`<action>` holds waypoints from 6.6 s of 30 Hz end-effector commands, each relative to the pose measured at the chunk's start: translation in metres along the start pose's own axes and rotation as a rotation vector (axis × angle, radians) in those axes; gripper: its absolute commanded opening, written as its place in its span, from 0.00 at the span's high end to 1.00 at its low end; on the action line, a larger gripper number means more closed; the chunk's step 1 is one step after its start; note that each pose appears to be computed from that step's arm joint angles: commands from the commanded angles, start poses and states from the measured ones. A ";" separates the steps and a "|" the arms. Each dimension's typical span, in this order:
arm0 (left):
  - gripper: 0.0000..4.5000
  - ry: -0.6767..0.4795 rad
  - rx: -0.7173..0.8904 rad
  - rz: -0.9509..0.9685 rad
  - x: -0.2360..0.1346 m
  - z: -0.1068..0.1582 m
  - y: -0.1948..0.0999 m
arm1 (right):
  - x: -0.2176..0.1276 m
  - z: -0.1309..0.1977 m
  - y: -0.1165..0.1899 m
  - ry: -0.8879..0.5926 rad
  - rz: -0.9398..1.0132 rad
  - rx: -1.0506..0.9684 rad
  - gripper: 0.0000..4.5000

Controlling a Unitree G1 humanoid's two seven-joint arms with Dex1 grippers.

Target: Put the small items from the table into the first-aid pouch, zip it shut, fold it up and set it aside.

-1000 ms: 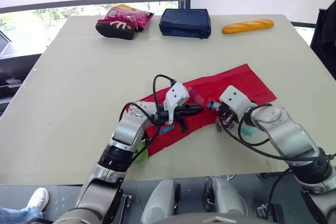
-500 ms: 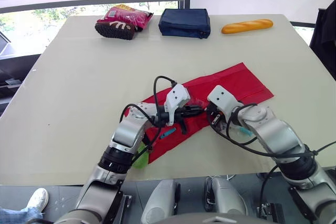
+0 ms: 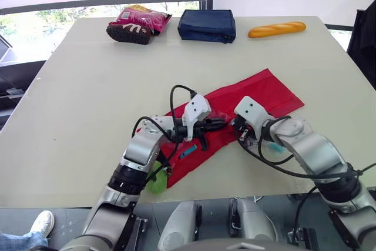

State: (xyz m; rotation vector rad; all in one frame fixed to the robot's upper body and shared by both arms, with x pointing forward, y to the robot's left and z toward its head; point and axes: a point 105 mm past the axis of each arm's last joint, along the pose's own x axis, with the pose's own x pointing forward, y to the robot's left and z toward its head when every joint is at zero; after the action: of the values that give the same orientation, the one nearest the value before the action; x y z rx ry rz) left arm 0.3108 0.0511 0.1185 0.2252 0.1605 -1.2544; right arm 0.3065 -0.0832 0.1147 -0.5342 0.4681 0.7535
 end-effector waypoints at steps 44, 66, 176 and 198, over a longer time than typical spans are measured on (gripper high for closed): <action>1.00 0.049 0.117 -0.089 -0.020 -0.005 0.017 | -0.021 0.023 0.014 -0.311 0.087 0.103 0.17; 0.72 0.250 0.260 -0.244 -0.108 -0.025 0.065 | -0.134 -0.009 -0.008 -0.673 0.034 0.049 0.00; 1.00 -0.056 0.155 -0.036 -0.002 0.024 0.000 | -0.011 0.005 -0.010 -0.026 0.003 -0.063 0.92; 1.00 -0.028 0.176 -0.090 0.003 0.013 -0.014 | 0.010 0.045 -0.006 -0.246 -0.109 0.704 0.92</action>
State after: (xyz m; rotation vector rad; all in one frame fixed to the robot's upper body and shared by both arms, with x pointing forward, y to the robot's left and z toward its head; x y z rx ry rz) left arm 0.3099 0.0545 0.1234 0.3469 0.0786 -1.2871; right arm 0.3198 -0.0531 0.1231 0.1849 0.5291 0.5174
